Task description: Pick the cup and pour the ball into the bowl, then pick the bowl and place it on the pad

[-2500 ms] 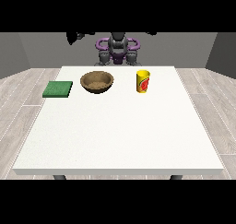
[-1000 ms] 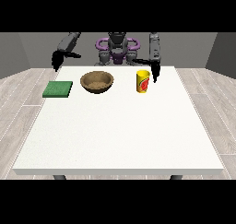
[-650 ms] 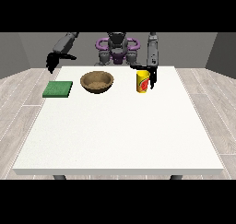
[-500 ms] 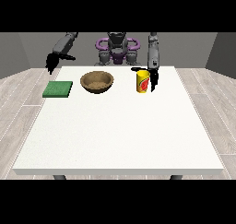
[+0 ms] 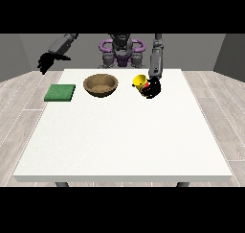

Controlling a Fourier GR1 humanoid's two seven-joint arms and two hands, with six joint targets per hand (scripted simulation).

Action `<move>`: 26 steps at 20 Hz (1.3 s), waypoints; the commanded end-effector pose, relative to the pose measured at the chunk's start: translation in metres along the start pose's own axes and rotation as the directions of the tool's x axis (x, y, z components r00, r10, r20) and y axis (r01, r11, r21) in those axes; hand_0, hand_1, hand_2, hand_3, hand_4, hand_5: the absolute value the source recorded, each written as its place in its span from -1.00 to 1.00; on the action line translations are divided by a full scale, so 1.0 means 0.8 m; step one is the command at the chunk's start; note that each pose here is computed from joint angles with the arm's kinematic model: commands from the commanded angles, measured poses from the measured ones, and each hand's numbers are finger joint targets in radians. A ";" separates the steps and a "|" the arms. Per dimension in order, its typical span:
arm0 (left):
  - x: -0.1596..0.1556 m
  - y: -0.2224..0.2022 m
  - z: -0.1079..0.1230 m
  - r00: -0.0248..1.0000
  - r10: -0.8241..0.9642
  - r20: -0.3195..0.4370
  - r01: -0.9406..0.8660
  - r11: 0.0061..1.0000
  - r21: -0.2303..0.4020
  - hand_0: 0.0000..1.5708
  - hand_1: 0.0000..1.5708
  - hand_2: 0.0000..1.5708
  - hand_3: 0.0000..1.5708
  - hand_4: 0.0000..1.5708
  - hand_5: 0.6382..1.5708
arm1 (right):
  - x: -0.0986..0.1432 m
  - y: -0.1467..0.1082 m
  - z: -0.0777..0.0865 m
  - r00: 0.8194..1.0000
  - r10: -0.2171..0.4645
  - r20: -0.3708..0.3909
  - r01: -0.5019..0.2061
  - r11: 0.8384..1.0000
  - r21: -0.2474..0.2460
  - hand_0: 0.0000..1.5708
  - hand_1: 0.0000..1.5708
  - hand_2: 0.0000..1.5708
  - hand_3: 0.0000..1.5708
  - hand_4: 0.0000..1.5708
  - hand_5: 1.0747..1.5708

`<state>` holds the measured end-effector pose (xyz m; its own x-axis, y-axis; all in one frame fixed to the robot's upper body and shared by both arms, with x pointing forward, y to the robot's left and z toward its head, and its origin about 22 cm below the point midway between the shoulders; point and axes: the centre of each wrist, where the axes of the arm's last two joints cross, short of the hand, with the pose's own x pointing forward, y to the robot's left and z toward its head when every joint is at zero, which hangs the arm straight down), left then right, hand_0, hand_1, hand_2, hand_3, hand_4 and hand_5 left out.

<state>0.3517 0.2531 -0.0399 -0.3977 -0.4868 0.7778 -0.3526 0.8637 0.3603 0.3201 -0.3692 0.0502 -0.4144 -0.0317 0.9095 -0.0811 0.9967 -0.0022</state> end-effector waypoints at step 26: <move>0.134 -0.144 -0.007 0.825 -0.527 0.202 0.564 0.758 -0.327 0.63 0.63 1.00 1.00 0.27 1.00 | -0.072 -0.092 0.132 0.948 -0.011 -0.317 -0.070 0.967 -0.243 -1.00 -1.00 -1.00 -1.00 -1.00 0.92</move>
<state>0.3600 0.1186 0.0051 -0.3114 -0.8561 0.4125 -0.1991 0.4833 0.8525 0.2525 -0.4586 -0.0368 -0.1090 -0.0064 0.9940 0.1687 0.9854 0.0249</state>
